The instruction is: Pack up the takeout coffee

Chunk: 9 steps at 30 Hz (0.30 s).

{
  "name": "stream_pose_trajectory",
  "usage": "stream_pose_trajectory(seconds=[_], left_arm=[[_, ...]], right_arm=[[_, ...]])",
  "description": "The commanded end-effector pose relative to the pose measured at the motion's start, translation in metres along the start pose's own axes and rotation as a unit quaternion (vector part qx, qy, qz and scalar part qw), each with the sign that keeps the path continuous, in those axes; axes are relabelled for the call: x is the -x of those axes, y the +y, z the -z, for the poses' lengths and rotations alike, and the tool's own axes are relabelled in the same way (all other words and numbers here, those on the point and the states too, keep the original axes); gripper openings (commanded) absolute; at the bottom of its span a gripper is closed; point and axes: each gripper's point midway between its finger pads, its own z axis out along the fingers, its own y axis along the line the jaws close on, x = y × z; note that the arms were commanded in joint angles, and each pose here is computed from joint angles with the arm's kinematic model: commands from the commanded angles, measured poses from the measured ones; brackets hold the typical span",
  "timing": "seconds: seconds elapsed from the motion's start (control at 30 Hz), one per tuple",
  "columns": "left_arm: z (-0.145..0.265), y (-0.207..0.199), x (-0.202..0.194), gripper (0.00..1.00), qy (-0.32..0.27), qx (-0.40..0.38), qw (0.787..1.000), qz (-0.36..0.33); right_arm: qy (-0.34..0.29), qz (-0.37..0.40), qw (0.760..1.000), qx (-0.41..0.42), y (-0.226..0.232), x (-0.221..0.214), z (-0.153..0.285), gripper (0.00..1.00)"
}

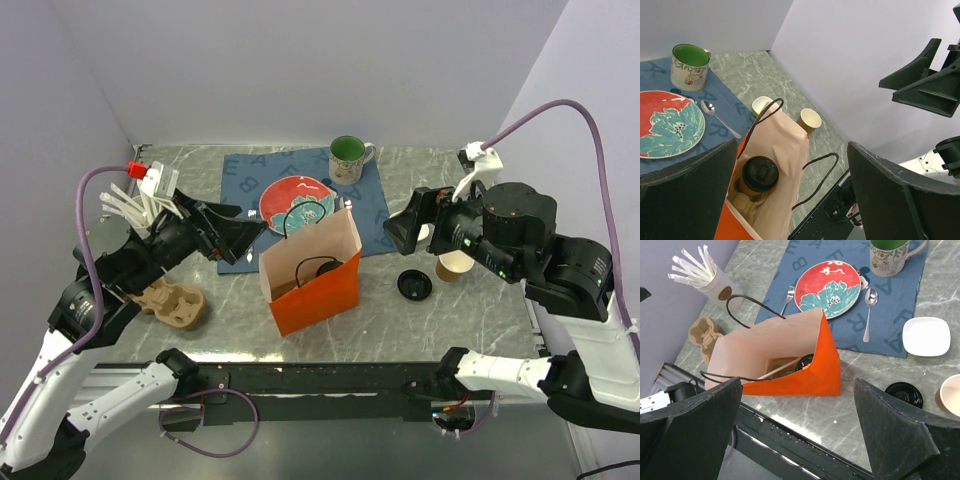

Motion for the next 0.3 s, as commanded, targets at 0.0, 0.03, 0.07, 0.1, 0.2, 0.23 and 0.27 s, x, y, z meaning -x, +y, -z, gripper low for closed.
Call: stream_pose_trajectory(seconds=[0.0,0.03,0.07,0.1,0.2,0.23,0.27], left_arm=[[0.0087,-0.0098,0.0168,0.97,-0.023,-0.011,1.0,-0.017],[0.0092,-0.0102,0.0169,0.97,-0.023,-0.012,1.0,-0.018],[0.009,-0.0097,0.0165,0.97,-0.023,-0.011,1.0,-0.017],[0.009,-0.0096,0.016,0.97,-0.022,-0.011,1.0,-0.019],[0.0081,-0.009,0.0149,0.97,-0.019,-0.011,0.999,-0.023],[0.0083,-0.0093,0.0154,0.97,-0.02,-0.011,0.999,-0.024],[0.0076,-0.0088,0.0151,0.97,-0.018,-0.011,0.999,-0.025]], right_arm=[[-0.026,-0.019,0.999,0.005,0.0034,0.0117,-0.0004,1.0],[-0.026,-0.018,0.999,0.006,0.0038,0.0114,-0.0007,1.0],[-0.027,-0.019,0.999,0.006,0.0036,0.0121,-0.0002,1.0],[-0.027,-0.019,0.999,0.004,0.0034,0.0123,-0.0014,1.0],[-0.024,-0.016,1.0,0.003,0.0041,0.0123,-0.0027,1.0],[-0.025,-0.017,1.0,0.005,0.0045,0.0126,-0.0025,1.0],[-0.024,-0.015,1.0,0.007,0.0058,0.0117,-0.0038,1.0]])
